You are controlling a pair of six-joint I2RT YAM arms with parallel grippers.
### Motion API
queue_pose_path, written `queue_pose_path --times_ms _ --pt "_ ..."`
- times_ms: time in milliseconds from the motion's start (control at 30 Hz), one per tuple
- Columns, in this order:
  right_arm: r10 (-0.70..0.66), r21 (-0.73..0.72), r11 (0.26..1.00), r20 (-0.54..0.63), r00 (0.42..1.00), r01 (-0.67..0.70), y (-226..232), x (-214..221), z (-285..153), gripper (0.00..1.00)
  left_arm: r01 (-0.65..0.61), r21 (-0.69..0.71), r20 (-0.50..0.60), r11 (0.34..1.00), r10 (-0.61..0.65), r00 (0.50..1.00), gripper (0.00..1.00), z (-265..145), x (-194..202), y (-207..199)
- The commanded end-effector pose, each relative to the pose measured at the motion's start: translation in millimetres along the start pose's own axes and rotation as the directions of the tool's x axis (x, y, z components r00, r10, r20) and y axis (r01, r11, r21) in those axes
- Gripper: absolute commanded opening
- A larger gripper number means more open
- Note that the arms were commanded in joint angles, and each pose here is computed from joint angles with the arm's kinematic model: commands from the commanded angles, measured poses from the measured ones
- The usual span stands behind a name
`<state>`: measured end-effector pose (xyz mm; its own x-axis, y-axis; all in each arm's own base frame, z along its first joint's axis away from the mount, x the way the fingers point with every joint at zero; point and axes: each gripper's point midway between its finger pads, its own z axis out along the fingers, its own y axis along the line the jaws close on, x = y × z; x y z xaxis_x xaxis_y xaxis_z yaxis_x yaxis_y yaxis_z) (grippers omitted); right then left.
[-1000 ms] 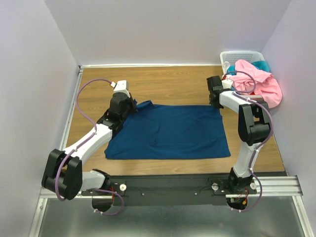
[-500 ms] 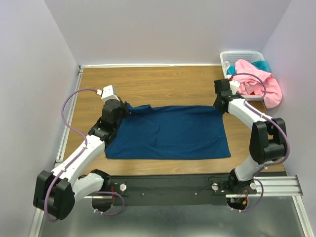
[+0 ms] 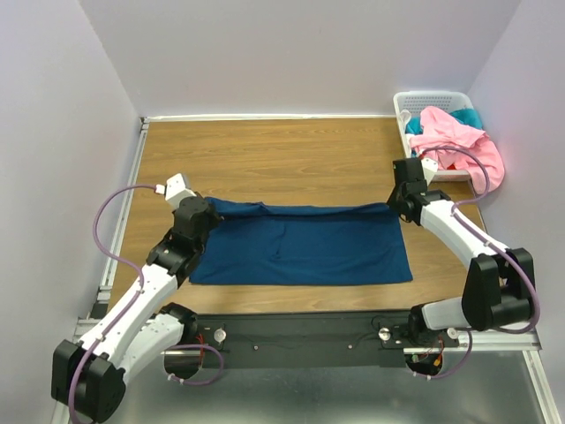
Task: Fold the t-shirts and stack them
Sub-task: Fold the tshirt
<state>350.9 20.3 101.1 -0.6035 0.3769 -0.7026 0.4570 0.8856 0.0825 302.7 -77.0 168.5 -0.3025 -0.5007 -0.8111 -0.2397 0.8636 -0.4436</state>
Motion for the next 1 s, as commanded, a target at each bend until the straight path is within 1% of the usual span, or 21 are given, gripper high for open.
queue_pose_path --times_ms 0,133,300,467,633,700,800,833,967 --pt "0.007 -0.042 0.999 -0.021 1.0 -0.007 0.6 11.7 -7.7 0.01 0.077 -0.059 0.059 0.995 -0.074 0.996 0.0 -11.5 -8.5 16.2" --pt "0.01 -0.052 0.999 -0.031 0.999 -0.011 -1.7 17.9 -10.9 0.01 0.111 -0.075 0.089 0.991 -0.105 0.991 0.0 -19.1 -13.5 23.3" --pt "0.017 -0.094 0.995 -0.044 0.999 -0.021 -0.4 23.4 -19.4 0.01 0.134 -0.057 0.106 0.989 -0.128 0.986 0.0 -28.9 -17.1 26.0" --pt "0.027 -0.132 0.991 -0.049 0.998 -0.033 -0.2 27.7 -30.4 0.01 0.15 -0.03 0.088 0.988 -0.147 0.985 0.0 -32.1 -12.9 23.6" --pt "0.03 -0.098 0.995 -0.034 0.999 -0.033 -13.6 28.2 -40.0 0.01 0.182 -0.046 0.086 0.982 -0.177 0.98 0.0 -34.1 -10.8 27.4" --pt "0.027 -0.062 0.998 -0.025 0.999 -0.029 -23.2 29.6 -41.2 0.01 0.185 -0.056 0.084 0.981 -0.18 0.98 0.0 -34.7 -8.8 30.7" --pt "0.023 -0.03 0.999 -0.032 0.999 -0.024 -30.8 35.8 -39.4 0.01 0.211 -0.089 0.067 0.973 -0.206 0.976 0.0 -34.8 0.3 38.3" --pt "0.029 -0.025 0.999 -0.035 0.999 -0.029 -32.2 37.0 -39.2 0.01 0.237 -0.099 0.066 0.966 -0.232 0.971 0.0 -35.1 2.2 40.1" --pt "0.032 0.007 0.999 -0.022 0.999 -0.032 -41.3 38.8 -40.9 0.01 0.253 -0.151 0.062 0.956 -0.246 0.967 0.0 -39.2 8.4 52.4"
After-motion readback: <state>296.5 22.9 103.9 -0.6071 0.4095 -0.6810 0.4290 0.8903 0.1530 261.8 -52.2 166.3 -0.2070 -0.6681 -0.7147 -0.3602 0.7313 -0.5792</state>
